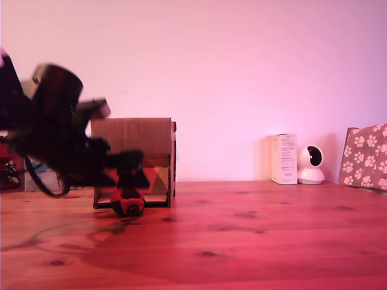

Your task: Drop the footbag into the cardboard dice tower

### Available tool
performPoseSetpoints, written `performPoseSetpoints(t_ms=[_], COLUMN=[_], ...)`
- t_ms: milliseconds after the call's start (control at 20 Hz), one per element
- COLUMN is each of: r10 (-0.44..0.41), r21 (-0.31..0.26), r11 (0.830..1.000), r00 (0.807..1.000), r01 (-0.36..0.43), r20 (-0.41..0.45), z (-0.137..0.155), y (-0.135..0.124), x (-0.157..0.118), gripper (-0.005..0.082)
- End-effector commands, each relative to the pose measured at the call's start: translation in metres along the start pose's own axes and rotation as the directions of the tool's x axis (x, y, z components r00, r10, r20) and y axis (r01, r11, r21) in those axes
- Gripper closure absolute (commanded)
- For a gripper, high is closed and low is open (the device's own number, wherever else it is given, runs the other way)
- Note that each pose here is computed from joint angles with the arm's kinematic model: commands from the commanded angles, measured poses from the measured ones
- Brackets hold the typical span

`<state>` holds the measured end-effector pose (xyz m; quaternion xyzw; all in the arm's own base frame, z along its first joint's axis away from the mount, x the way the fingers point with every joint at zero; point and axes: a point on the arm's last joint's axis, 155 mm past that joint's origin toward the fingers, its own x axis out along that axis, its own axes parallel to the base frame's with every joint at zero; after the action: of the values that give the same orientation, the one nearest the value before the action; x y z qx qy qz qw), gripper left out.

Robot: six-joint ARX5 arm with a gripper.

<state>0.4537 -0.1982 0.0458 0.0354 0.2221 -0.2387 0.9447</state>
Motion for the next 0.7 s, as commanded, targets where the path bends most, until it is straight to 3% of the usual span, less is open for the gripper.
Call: performPoseSetpoints(t_ms=[0,450,650], r10=[0.018,-0.023,-0.017], r21=[0.015,0.002,0.003], r11=[1.000,1.000,1.000], r00=[1.000,0.997,0.998], r01=[-0.018,0.024,0.017], r20=[-0.012,-0.072,-0.068], z=[-0.006,-0.031,-0.031], y=[0.005,-0.001,0.002], x=[0.006,0.014,0.015], gripper=[0.0015,0.0341,0.0632])
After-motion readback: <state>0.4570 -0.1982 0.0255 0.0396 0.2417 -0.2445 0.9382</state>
